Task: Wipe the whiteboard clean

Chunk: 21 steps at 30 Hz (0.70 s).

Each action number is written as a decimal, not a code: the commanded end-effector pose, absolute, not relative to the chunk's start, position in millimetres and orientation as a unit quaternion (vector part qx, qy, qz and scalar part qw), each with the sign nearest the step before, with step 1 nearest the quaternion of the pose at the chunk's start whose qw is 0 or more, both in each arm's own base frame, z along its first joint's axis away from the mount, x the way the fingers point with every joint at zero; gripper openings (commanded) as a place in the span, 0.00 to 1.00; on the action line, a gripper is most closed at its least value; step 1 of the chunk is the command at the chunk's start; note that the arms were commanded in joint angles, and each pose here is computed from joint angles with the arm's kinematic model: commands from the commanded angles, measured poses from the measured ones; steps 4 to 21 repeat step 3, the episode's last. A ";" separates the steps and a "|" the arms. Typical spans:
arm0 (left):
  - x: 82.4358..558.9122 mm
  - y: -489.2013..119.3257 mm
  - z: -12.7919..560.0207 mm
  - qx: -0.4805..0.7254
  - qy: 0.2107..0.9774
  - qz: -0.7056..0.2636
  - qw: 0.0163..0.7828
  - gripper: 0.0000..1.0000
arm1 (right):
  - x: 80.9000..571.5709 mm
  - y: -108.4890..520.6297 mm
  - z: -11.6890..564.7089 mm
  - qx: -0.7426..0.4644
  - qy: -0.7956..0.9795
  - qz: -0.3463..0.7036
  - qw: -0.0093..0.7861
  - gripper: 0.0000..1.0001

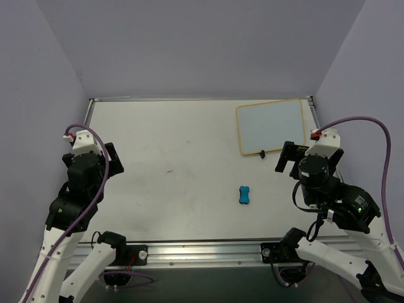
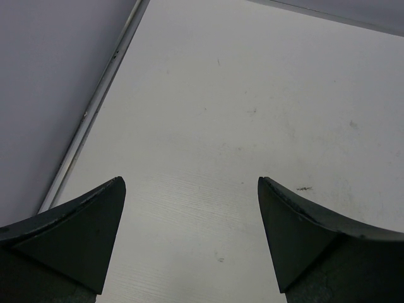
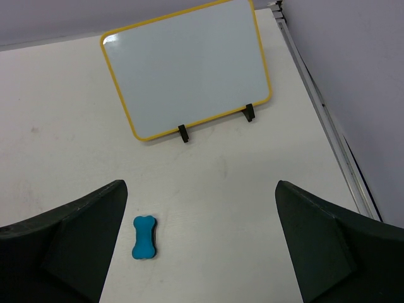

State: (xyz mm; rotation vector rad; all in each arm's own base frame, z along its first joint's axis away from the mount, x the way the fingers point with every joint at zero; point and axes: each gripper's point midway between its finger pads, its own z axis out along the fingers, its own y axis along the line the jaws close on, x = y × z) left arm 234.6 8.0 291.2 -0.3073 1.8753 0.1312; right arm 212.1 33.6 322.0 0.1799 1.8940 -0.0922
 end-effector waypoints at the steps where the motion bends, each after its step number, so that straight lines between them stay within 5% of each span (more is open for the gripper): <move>1: 239.0 7.1 301.3 -0.132 0.789 0.049 0.598 0.94 | 210.8 30.8 319.9 0.072 0.812 -0.052 0.577 1.00; 21: 238.9 7.1 302.0 -0.132 0.788 0.049 0.599 0.94 | 211.2 30.9 320.0 0.073 0.812 -0.052 0.577 1.00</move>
